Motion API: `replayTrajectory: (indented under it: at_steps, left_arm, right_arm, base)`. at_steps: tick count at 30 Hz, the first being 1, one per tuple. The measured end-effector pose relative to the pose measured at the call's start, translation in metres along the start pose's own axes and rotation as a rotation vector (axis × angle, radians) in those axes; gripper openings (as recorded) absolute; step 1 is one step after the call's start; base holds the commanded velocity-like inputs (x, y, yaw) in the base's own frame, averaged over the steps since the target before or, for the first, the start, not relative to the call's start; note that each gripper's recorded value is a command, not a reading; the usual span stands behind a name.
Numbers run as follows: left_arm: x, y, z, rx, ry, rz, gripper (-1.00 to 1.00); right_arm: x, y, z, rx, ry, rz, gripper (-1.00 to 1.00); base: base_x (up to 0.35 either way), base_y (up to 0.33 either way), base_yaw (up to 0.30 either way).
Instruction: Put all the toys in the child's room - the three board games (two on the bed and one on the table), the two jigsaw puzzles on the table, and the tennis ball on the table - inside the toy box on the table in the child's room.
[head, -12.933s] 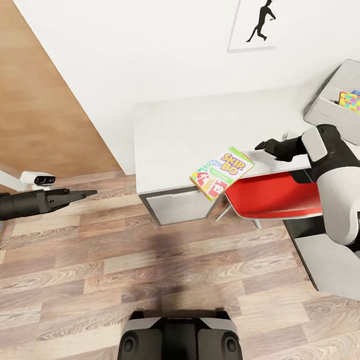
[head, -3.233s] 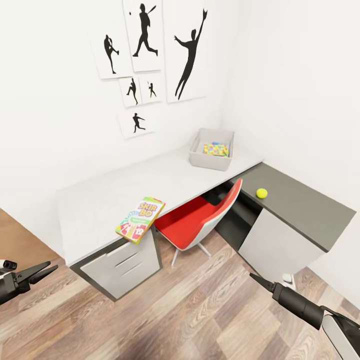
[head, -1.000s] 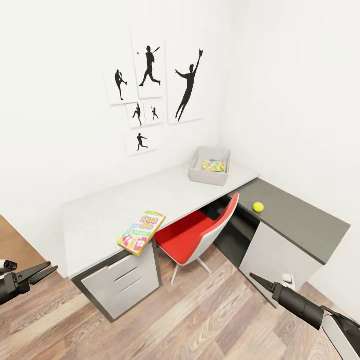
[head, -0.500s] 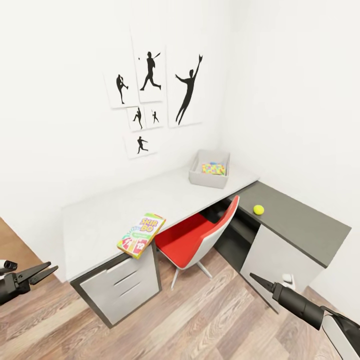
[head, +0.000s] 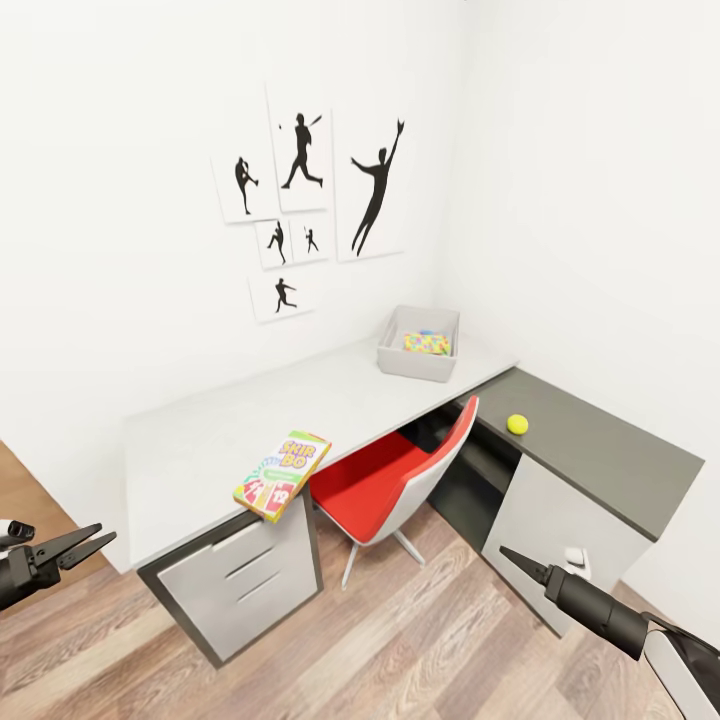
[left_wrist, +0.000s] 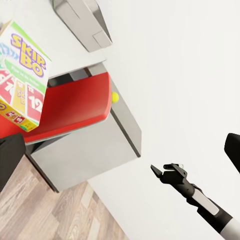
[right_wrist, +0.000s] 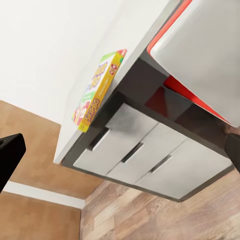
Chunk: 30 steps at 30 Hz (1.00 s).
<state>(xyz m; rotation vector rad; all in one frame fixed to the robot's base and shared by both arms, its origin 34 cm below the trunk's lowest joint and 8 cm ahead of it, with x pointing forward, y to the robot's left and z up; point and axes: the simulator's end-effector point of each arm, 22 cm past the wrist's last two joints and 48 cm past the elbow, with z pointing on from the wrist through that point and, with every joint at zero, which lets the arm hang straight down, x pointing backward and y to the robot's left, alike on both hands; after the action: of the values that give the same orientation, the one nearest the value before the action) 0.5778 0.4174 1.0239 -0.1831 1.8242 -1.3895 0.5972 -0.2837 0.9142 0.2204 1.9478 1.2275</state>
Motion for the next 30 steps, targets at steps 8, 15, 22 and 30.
replayTrajectory:
  at_steps: [8, 15, 22, 30]
  left_arm:
    - [-0.003, -0.004, 0.0, 0.008, -0.006, 0.011, 1.0]
    - [-0.005, -0.008, -0.001, 0.013, -0.009, 0.013, 1.0]
    - [-0.008, -0.012, -0.003, 0.015, -0.012, 0.02, 1.0]
    - [-0.011, -0.017, -0.005, 0.02, -0.016, 0.03, 1.0]
  right_arm:
    - [-0.004, 0.004, 0.0, -0.008, -0.008, -0.01, 1.0]
    - [-0.007, 0.007, -0.001, -0.013, -0.012, -0.018, 1.0]
    - [-0.009, 0.011, -0.001, -0.018, -0.017, -0.025, 1.0]
    - [-0.013, 0.016, -0.002, -0.025, -0.024, -0.034, 1.0]
  base:
    - [0.0, 0.0, 0.034]
    - [0.0, 0.0, 0.071]
    - [0.0, 0.0, 0.069]
    - [0.0, 0.0, 0.066]
